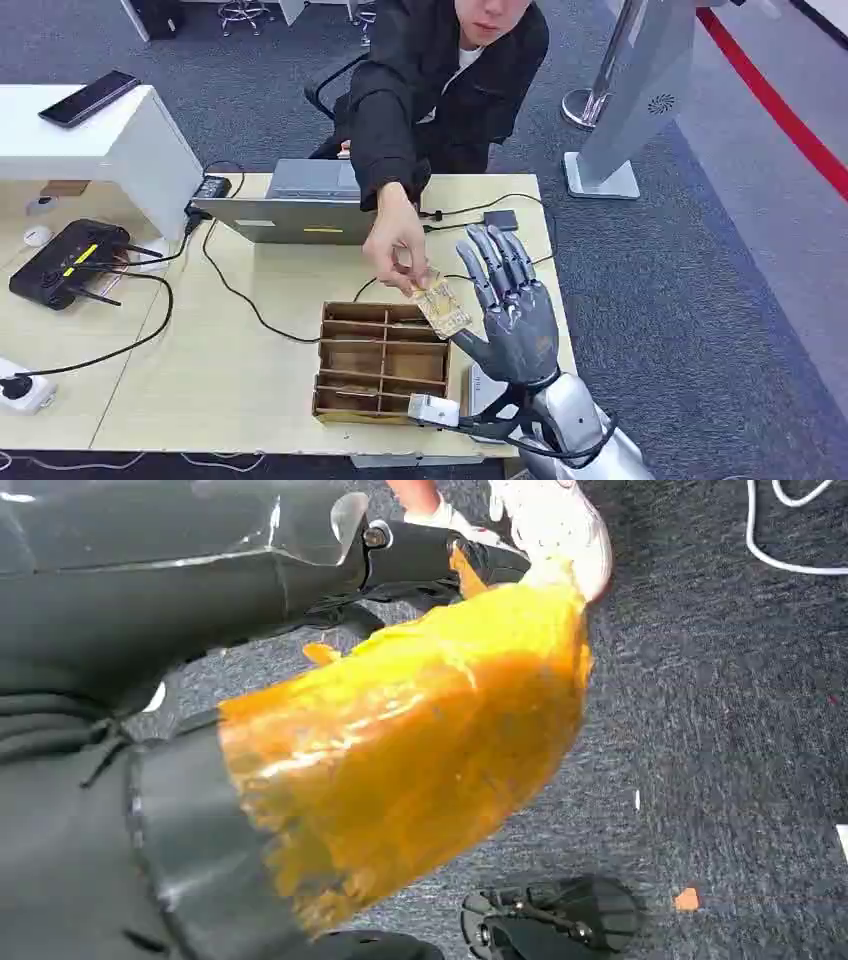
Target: Pass the card to the sensor for recognition and then transmit it.
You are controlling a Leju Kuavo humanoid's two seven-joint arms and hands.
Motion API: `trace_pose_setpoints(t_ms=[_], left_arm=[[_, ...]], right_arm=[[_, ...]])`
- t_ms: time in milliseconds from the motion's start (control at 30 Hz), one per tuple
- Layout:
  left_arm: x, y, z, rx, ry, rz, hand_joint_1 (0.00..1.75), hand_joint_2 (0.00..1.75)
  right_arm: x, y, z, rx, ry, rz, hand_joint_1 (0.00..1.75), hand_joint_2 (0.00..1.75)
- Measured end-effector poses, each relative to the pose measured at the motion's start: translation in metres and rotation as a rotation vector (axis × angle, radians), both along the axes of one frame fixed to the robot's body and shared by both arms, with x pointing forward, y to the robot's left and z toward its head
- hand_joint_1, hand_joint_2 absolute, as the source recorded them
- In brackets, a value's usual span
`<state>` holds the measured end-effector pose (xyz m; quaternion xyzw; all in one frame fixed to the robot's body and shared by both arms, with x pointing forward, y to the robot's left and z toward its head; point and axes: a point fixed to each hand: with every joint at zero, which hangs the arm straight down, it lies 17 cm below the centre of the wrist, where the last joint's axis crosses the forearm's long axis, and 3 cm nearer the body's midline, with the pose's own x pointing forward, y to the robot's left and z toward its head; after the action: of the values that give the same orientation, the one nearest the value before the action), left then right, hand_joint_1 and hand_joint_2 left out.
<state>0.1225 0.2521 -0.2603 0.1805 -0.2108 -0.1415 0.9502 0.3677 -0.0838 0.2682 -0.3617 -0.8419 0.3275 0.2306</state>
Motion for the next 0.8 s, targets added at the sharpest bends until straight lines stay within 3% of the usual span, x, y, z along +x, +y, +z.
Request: trace_pose_setpoints(t_ms=[33, 133, 800], left_arm=[[0.0000, 0.0000, 0.0000, 0.000, 0.000, 0.000, 0.00, 0.00], [0.0000, 0.0000, 0.0000, 0.000, 0.000, 0.001, 0.00, 0.00], [-0.0006, 0.0008, -0.0001, 0.000, 0.002, 0.012, 0.00, 0.00]], right_arm=[[0.0002, -0.0001, 0.0000, 0.001, 0.001, -0.001, 1.36, 1.75], [0.0005, -0.0005, 0.0000, 0.002, 0.002, -0.004, 1.73, 1.75], [0.0009, 0.0011, 0.0033, 0.032, 0.010, 0.001, 1.75, 1.75]])
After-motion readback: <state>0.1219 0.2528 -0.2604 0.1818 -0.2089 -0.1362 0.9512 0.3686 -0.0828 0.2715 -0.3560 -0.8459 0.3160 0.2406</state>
